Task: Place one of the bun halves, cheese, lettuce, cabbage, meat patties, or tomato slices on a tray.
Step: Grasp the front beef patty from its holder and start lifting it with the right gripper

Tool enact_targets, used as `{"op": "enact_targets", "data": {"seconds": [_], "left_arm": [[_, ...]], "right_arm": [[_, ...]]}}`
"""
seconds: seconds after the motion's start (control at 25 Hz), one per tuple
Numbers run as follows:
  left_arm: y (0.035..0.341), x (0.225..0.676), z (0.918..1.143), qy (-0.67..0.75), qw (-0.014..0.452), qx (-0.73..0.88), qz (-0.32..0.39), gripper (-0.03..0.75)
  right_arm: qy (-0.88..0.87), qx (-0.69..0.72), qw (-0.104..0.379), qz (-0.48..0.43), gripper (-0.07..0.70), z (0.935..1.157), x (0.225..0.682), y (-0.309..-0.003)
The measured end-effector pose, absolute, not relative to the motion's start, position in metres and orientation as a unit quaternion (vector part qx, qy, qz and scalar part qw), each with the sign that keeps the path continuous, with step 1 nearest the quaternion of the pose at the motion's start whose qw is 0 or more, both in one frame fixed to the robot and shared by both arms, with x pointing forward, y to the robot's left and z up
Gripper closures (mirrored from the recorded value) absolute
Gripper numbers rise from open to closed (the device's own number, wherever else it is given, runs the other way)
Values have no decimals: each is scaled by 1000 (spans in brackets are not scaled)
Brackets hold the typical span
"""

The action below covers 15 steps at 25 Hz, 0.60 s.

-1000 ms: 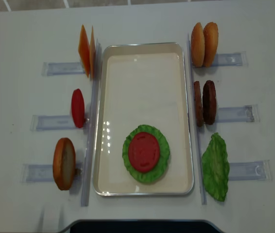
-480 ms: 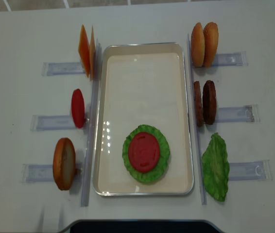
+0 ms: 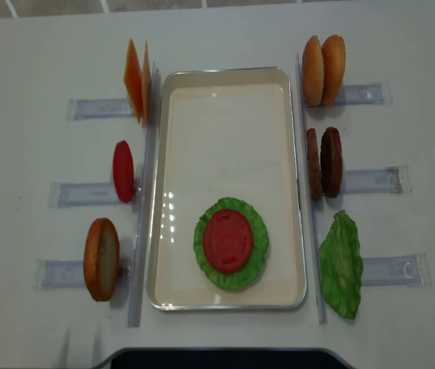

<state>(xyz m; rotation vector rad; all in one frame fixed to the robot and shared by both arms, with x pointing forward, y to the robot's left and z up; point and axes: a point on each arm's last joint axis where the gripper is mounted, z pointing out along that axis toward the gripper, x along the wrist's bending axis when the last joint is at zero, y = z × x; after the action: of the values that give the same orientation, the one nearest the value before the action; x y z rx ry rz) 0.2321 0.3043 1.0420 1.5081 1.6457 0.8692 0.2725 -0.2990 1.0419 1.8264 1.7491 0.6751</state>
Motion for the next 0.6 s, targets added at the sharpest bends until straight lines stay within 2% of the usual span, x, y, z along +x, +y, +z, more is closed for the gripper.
{"op": "enact_targets", "data": {"seconds": [0.32, 0.6], "left_arm": [[304, 232, 1042, 640, 365, 586, 338, 307], [304, 232, 1042, 640, 365, 586, 338, 307]], "right_arm": [[685, 690, 152, 179, 95, 1033, 310, -298], [697, 682, 138, 172, 95, 1063, 345, -299]]}}
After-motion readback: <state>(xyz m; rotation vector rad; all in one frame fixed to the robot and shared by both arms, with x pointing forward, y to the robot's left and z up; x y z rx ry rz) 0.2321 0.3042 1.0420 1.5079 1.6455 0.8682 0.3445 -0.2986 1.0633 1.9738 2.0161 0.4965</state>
